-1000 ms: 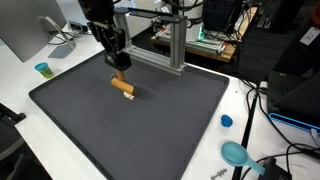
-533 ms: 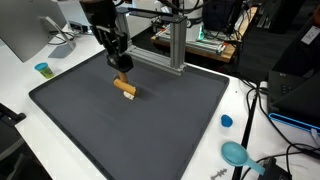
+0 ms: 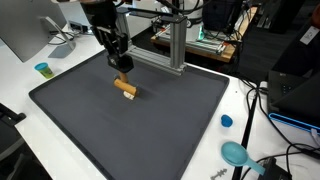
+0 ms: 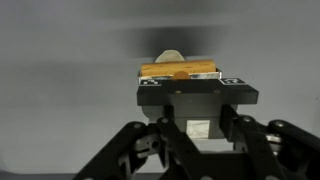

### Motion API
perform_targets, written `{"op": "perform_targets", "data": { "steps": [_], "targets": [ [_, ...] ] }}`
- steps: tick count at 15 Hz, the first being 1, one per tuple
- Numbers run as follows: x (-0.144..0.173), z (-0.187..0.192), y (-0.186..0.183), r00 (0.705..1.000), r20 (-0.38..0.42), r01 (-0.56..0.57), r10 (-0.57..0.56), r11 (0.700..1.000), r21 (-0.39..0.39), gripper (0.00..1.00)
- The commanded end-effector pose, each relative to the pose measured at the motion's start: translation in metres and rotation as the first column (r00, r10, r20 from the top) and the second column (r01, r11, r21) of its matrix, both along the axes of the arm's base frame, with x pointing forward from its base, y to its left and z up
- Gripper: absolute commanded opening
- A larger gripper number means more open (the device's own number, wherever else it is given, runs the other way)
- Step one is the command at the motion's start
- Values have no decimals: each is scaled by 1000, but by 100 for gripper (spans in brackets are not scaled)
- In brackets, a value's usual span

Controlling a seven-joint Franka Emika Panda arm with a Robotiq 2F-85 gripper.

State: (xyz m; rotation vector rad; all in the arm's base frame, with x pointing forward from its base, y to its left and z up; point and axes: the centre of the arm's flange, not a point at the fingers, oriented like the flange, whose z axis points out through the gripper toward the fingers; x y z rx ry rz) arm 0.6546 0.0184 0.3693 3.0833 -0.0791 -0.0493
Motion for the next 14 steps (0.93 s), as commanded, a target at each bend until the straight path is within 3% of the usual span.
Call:
{"op": "perform_targets", "data": {
  "steps": [1, 10, 14],
  "targets": [
    [-12, -5, -2, 1000, -13, -15, 15, 1000, -23, 21],
    [-3, -16, 12, 999, 37, -23, 24, 999, -24, 21],
    [-1, -32, 1, 1000, 7, -6, 6, 999, -54, 21]
  ]
}}
